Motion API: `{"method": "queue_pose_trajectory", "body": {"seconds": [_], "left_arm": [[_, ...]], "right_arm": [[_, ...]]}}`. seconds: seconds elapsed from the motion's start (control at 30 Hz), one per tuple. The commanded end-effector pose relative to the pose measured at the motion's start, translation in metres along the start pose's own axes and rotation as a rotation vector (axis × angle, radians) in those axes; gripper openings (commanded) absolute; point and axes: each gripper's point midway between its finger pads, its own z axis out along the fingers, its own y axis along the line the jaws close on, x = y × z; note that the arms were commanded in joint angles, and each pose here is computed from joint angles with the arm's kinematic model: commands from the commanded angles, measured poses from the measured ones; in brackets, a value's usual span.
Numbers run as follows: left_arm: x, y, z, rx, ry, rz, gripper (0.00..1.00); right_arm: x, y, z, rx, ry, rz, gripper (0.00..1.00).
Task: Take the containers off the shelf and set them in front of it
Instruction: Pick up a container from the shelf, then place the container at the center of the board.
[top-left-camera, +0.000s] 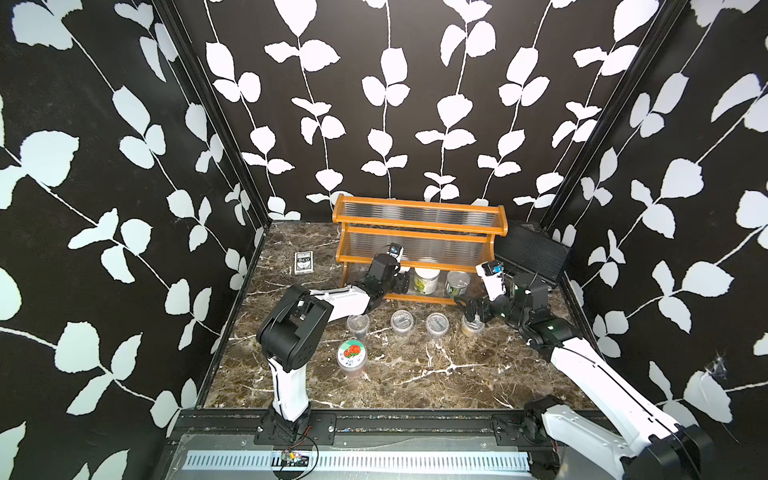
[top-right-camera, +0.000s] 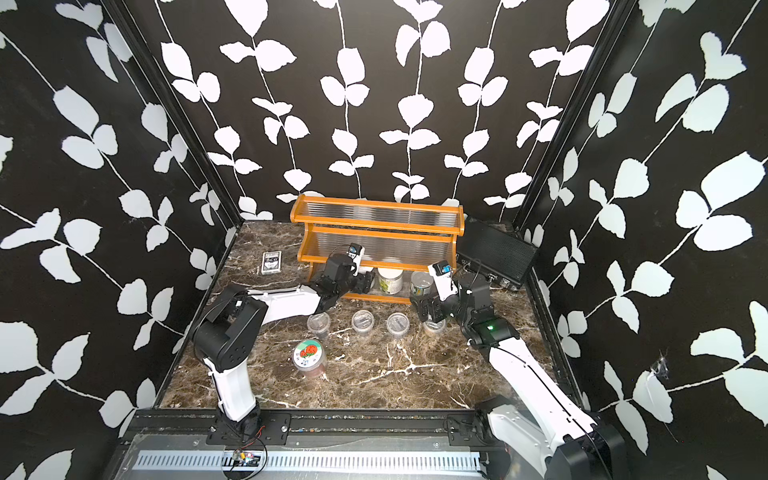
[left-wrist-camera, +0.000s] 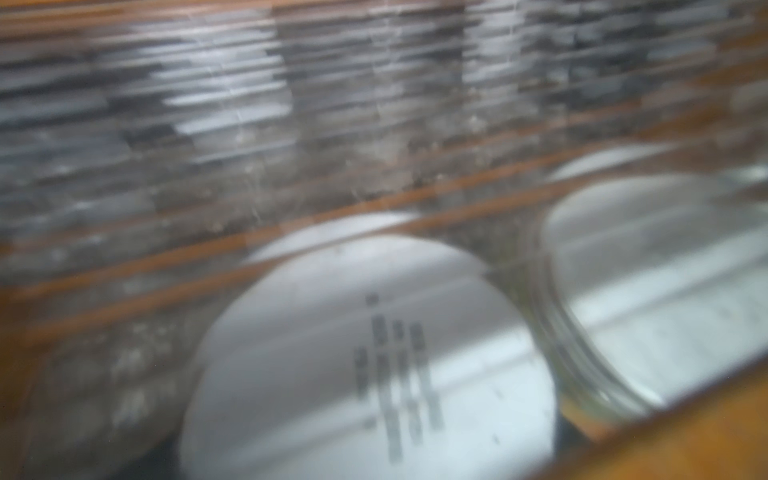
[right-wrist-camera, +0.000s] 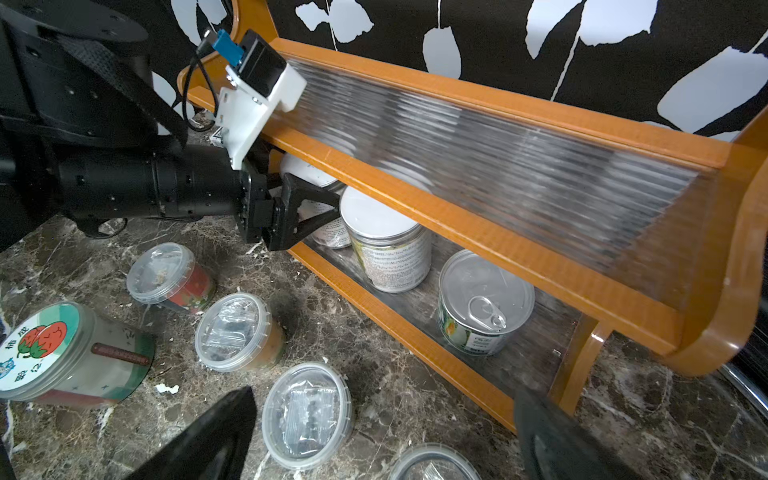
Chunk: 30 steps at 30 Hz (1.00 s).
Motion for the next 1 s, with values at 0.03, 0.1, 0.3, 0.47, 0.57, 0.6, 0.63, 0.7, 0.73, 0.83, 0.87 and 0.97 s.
{"method": "queue_pose_trajectory", "body": {"seconds": [0.03, 0.1, 0.3, 0.47, 0.57, 0.6, 0.63, 0.7, 0.73, 0.83, 0.87, 0.97], "left_arm": [[-0.018, -0.004, -0.033, 0.038, -0.041, 0.016, 0.77], [-0.014, -0.006, -0.040, 0.054, -0.030, 0.014, 0.76], [-0.004, -0.009, -0.061, 0.087, -0.001, 0.030, 0.76], [0.004, -0.017, -0.084, 0.153, 0.026, 0.066, 0.77], [0.002, -0.022, -0.103, 0.192, 0.042, 0.106, 0.77], [0.003, -0.024, -0.109, 0.203, 0.049, 0.115, 0.77], [0.003, -0.025, -0.116, 0.215, 0.059, 0.121, 0.77], [0.003, -0.028, -0.131, 0.240, 0.059, 0.140, 0.78], [0.002, -0.031, -0.139, 0.255, 0.061, 0.152, 0.79], [-0.006, -0.035, -0.162, 0.270, 0.054, 0.184, 0.79], [-0.008, -0.038, -0.170, 0.277, 0.050, 0.187, 0.79], [-0.003, -0.062, -0.192, 0.319, 0.046, 0.234, 0.79]], "right_arm": [[0.000, -0.002, 0.003, -0.004, -0.010, 0.003, 1.00], [0.000, -0.002, 0.005, -0.008, -0.008, 0.003, 1.00], [0.000, -0.002, 0.007, -0.012, -0.006, 0.006, 1.00], [0.000, -0.003, 0.007, -0.007, -0.003, 0.001, 1.00], [0.000, -0.001, 0.007, -0.017, 0.000, 0.000, 1.00], [0.001, 0.000, 0.007, -0.025, 0.003, 0.001, 1.00], [0.001, 0.001, 0.007, -0.033, 0.004, 0.003, 1.00], [0.003, 0.003, 0.008, -0.045, 0.012, -0.001, 1.00], [0.004, 0.004, 0.008, -0.050, 0.016, -0.006, 1.00], [0.004, 0.005, 0.008, -0.060, 0.028, -0.019, 1.00], [0.003, 0.006, 0.008, -0.064, 0.029, -0.022, 1.00], [0.004, 0.008, 0.009, -0.081, 0.034, -0.023, 1.00]]}}
